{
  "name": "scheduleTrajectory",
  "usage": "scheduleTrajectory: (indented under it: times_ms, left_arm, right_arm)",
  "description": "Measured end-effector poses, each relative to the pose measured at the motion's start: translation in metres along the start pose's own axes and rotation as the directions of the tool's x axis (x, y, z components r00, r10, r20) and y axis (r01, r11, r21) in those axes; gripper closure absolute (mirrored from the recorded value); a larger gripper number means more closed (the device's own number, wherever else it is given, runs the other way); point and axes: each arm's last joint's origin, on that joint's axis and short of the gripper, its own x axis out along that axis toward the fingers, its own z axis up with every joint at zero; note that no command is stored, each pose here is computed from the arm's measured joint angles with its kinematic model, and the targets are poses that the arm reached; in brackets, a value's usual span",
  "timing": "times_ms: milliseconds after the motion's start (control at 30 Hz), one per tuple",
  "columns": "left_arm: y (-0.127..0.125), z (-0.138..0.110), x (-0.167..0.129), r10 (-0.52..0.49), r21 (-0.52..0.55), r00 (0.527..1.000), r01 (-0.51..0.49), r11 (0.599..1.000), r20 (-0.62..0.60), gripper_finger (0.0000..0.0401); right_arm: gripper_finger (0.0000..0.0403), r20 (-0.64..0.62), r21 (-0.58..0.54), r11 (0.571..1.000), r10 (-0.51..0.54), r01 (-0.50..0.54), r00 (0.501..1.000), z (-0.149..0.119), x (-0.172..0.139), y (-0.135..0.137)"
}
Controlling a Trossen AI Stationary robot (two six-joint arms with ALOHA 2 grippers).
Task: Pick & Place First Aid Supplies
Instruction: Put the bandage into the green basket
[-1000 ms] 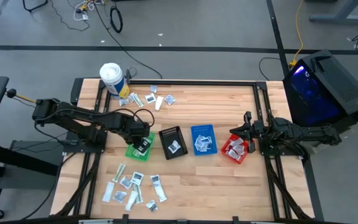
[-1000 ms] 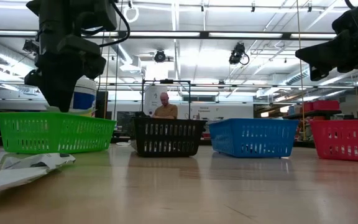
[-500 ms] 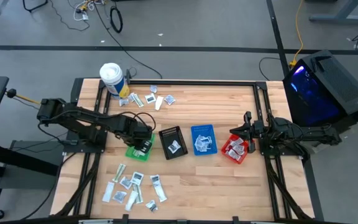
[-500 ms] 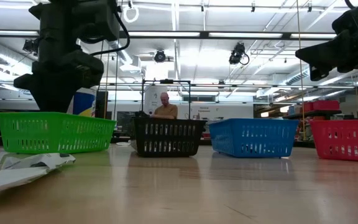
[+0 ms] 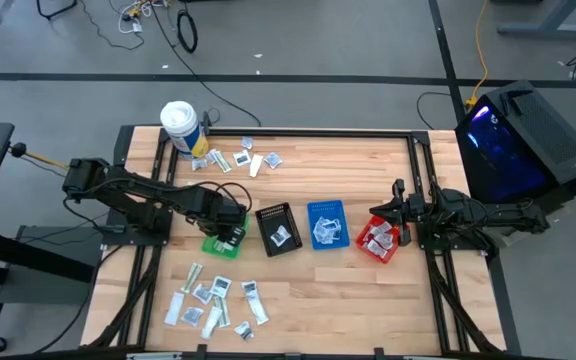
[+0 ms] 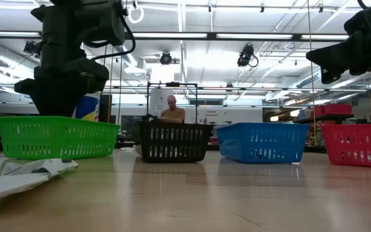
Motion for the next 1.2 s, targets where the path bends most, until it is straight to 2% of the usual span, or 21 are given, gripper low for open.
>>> scheduleTrajectory:
  times_ms: [333,467,767,900,1200]
  left_arm:
    - [0.000,0.000,0.000,0.000,0.020,1.000,0.000,1.000,0.001,0.0158]
    - [0.000,0.000,0.000,-0.001,0.052,1.000,0.001,0.999,0.001,0.0131]
    - [-0.017,0.009,-0.022,-0.074,0.152,0.997,0.067,0.986,0.039,0.0134]
    - [-0.021,0.013,-0.033,-0.073,0.202,0.994,0.056,0.978,0.078,0.0137]
    - [-0.014,0.026,-0.059,0.084,0.250,0.982,-0.125,0.960,0.168,0.0137]
  right_arm:
    - [0.0380,0.000,0.000,1.000,0.000,0.000,1.000,0.000,0.000,0.000]
    - [0.0380,0.000,0.000,1.000,0.000,0.000,1.000,0.000,0.000,0.000]
    - [0.0380,0.000,0.000,1.000,0.000,0.000,1.000,0.000,0.000,0.000]
    - [0.0380,0.000,0.000,1.000,0.000,0.000,1.000,0.000,0.000,0.000]
    - [0.0380,0.000,0.000,1.000,0.000,0.000,1.000,0.000,0.000,0.000]
